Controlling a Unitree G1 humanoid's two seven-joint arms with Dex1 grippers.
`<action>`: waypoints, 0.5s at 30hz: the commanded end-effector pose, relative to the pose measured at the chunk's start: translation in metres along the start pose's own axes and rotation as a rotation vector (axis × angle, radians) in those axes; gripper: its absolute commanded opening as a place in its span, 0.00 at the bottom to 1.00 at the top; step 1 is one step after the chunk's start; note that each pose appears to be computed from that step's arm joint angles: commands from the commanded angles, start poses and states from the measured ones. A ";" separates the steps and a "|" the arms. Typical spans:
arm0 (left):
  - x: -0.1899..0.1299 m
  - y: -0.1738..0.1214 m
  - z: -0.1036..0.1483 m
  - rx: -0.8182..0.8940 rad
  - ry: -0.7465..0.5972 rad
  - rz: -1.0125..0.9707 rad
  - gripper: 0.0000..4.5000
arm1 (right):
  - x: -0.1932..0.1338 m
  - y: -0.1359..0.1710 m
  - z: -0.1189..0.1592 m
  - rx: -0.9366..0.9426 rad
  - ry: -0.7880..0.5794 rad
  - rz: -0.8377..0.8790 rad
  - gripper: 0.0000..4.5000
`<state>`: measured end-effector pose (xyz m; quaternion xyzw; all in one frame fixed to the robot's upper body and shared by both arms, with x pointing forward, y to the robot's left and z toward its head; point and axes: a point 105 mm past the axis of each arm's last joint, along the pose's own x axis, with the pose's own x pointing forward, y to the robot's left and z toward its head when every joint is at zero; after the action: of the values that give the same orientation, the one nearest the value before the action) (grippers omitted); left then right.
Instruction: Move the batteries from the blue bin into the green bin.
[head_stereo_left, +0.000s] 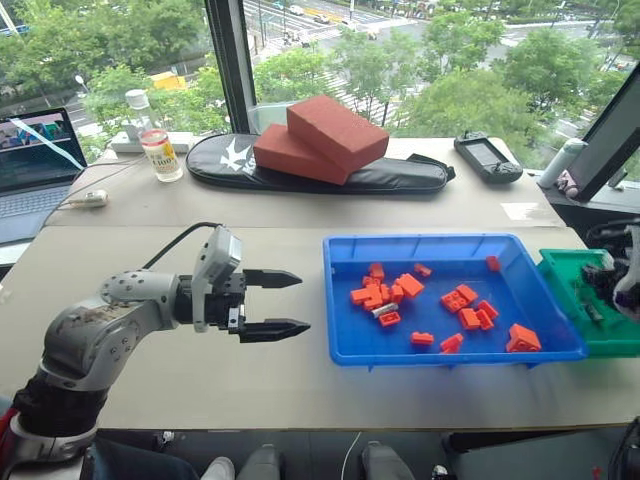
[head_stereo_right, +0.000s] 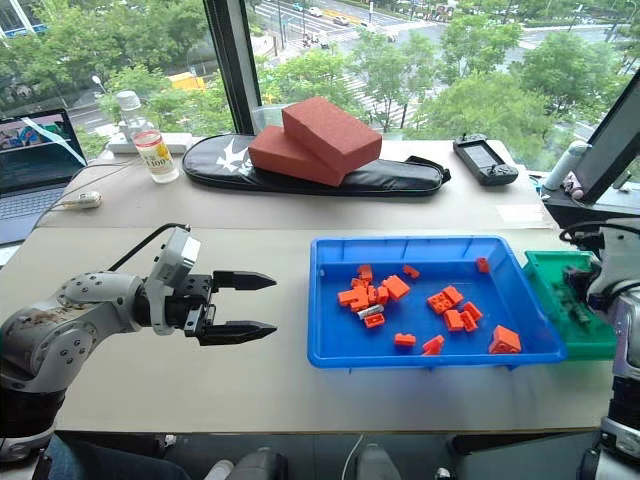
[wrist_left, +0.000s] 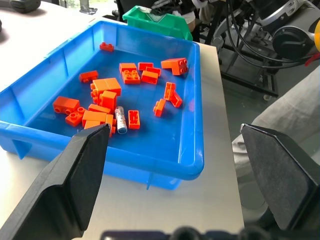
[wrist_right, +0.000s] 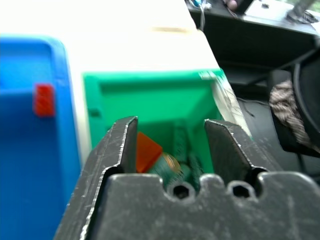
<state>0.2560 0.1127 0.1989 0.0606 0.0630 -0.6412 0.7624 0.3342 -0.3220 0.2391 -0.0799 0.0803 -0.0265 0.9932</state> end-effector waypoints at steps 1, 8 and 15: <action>-0.002 -0.002 0.008 0.037 -0.011 -0.005 1.00 | -0.011 0.032 0.027 -0.068 -0.094 0.155 0.55; -0.004 -0.001 0.007 0.038 -0.005 0.003 1.00 | -0.073 0.172 -0.031 -0.244 0.115 0.902 0.55; -0.003 -0.001 0.007 0.039 -0.006 0.001 1.00 | -0.063 0.185 -0.068 -0.284 0.268 0.883 0.55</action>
<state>0.2559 0.1137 0.1981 0.0617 0.0653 -0.6410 0.7623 0.2605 -0.1462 0.1471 -0.1591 0.2523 0.4145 0.8598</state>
